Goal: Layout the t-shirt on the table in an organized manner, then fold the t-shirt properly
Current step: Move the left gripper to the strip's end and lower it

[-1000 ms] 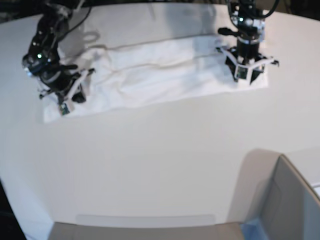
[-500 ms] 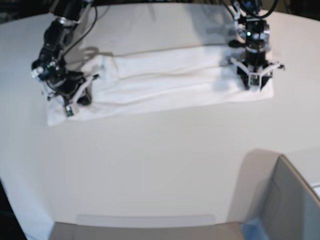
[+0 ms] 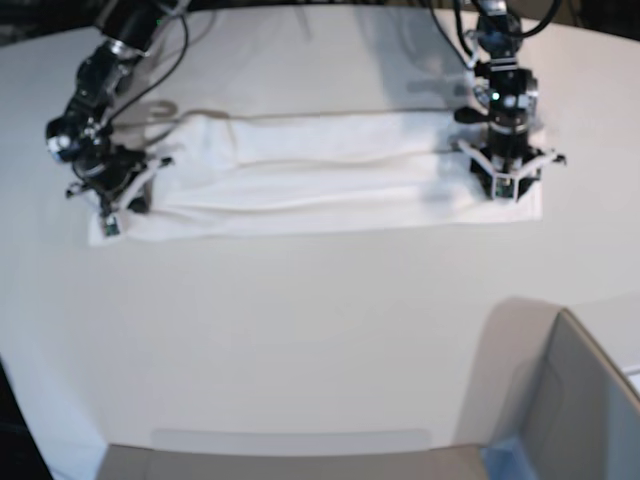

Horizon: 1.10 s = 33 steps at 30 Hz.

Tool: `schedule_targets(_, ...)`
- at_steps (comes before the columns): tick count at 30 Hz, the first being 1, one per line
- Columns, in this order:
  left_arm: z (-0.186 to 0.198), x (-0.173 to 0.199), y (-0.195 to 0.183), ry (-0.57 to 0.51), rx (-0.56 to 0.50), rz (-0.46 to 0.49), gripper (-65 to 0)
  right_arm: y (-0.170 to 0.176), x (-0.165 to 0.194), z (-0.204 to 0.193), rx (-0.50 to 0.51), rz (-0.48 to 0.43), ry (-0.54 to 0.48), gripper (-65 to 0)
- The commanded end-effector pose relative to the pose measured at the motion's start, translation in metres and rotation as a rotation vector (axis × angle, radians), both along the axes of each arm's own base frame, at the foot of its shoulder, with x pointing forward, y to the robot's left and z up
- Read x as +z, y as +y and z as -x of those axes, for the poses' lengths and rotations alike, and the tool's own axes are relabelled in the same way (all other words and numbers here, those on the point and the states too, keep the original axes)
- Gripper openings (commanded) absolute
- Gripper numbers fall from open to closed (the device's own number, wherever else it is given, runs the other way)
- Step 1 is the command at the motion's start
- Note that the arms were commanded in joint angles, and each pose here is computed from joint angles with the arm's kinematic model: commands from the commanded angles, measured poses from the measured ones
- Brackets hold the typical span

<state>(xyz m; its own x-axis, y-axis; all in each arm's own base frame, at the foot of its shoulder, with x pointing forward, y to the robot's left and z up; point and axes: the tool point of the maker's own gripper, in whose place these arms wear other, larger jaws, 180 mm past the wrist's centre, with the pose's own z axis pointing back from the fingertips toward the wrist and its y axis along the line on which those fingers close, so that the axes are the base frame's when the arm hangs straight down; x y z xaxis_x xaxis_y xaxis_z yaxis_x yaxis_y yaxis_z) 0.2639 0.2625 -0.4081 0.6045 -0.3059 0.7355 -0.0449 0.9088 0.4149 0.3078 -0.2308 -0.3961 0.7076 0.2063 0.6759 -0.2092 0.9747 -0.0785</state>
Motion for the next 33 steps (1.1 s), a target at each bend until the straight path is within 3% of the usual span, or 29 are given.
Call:
schedule_targets(1, -0.002, 0.016, 0.006, -0.032, 0.001, -0.035, -39.9, -0.009, -0.006, 0.009, 0.001, 0.054, 0.059, -65.0)
schedule_targets(7, 0.003, 0.071, 0.015, -0.146, 0.023, -0.093, -40.1, -0.006, -0.006, 0.008, 0.004, 0.050, 0.059, -65.0)
schedule_targets(11, 0.010, 0.093, 0.034, -0.215, 0.112, -0.077, -39.7, -0.006, -0.006, 0.008, 0.006, 0.050, 0.059, -65.0)
schedule_targets(16, 0.017, 0.087, 0.028, -0.202, 0.029, 0.134, -31.9, -0.006, -0.007, 0.009, 0.006, 0.051, 0.061, -65.0)
schedule_targets(20, 0.023, 0.093, 0.038, -0.214, 0.028, 0.280, -27.1, -0.006, -0.007, 0.009, 0.006, 0.051, 0.061, -65.0)
schedule_targets(22, 0.031, 0.095, 0.057, -0.207, 0.106, 0.305, -27.1, -0.006, -0.007, 0.009, 0.006, 0.051, 0.062, -65.0)
schedule_targets(24, 0.035, 0.094, 0.080, -0.166, 0.178, 0.302, -27.0, -0.006, -0.007, 0.009, 0.006, 0.051, 0.062, -65.0)
schedule_targets(30, 0.053, 0.068, 0.133, 0.116, 0.335, 0.318, -27.0, -0.006, -0.007, 0.009, 0.007, 0.052, 0.063, -65.0)
schedule_targets(33, 0.061, 0.063, 0.143, 0.195, 0.368, 0.323, -27.0, -0.006, -0.007, 0.009, 0.007, 0.052, 0.063, -65.0)
